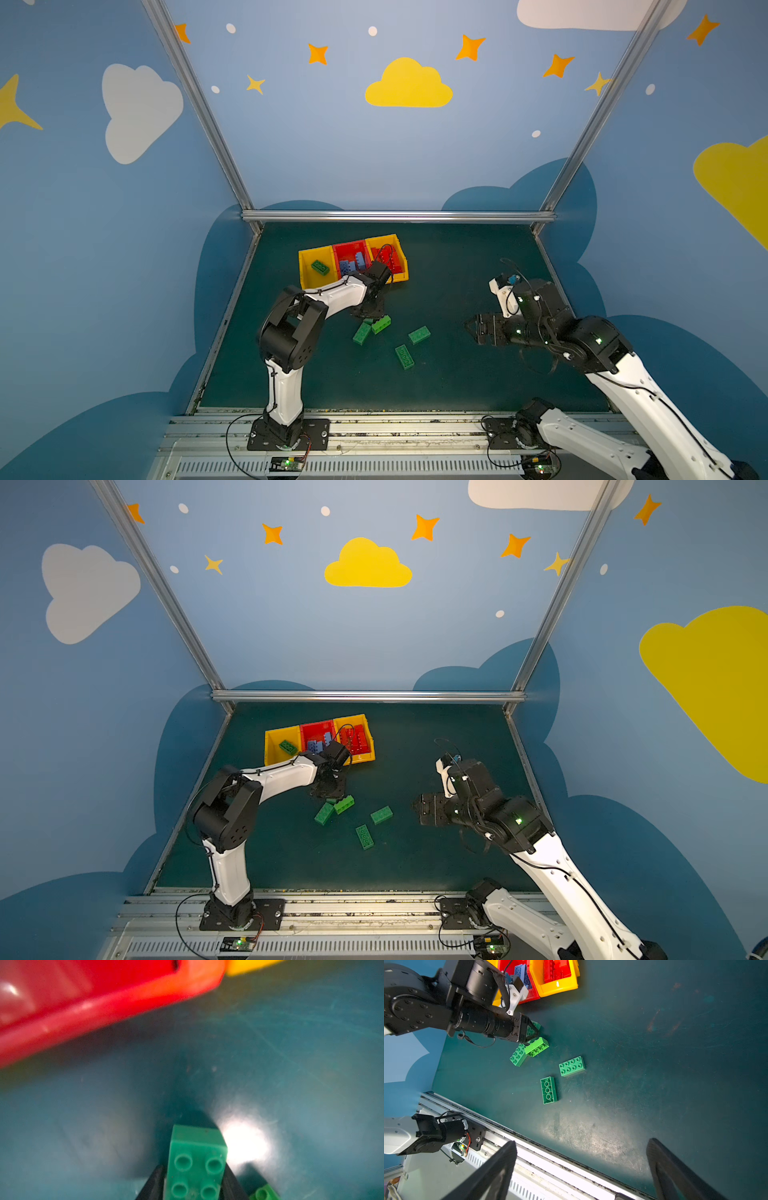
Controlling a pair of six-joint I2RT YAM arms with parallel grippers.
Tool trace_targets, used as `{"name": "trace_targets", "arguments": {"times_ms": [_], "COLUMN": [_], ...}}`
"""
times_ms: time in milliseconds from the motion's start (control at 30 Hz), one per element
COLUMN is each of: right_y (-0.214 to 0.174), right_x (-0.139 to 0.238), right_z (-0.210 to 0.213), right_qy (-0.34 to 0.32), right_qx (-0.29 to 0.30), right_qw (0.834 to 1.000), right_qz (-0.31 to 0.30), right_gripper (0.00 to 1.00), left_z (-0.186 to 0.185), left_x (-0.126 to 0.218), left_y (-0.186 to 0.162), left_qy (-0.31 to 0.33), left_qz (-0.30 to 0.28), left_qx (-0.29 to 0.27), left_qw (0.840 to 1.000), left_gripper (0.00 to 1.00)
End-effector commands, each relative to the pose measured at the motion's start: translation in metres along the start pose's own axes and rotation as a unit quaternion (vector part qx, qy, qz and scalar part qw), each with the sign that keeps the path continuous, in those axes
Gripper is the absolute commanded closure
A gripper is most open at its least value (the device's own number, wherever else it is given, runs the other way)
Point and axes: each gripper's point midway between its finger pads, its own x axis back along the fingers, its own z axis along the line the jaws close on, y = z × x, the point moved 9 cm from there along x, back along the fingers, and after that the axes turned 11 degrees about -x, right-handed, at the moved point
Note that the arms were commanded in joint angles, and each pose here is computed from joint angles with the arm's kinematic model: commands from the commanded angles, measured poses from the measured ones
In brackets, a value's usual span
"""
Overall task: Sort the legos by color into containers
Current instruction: 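Carry the green brick with the left gripper and drop it into the yellow bin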
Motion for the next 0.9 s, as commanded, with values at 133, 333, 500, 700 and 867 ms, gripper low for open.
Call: {"name": "trace_targets", "arguments": {"times_ms": [133,333,500,700,867], "right_y": [0.014,0.024,0.036,0.057,0.077], "right_x": [-0.001,-0.010,-0.018,-0.036,-0.065], "right_z": [0.013,0.023,0.037,0.066,0.103], "right_qy": [0.016,0.023,0.050,0.091,0.121], "right_qx": [0.009,0.015,0.026,0.054,0.095], "right_qw": [1.000,1.000,0.998,0.994,0.988], "right_qz": [-0.011,-0.010,-0.010,-0.002,0.023], "right_gripper": [0.05,0.05,0.05,0.05,0.05], "left_z": [0.003,0.007,0.019,0.063,0.121], "left_x": [0.008,0.042,0.080,0.112,0.114], "left_y": [0.002,0.006,0.009,0.017,0.030], "left_qy": [0.023,0.030,0.051,0.063,0.074], "left_qz": [0.006,-0.008,-0.043,-0.071,-0.081], "left_qx": [-0.009,-0.011,0.008,0.078,0.167], "left_qw": [1.000,0.999,0.998,0.992,0.980], "left_gripper": [0.76,0.77,0.77,0.76,0.76]}}
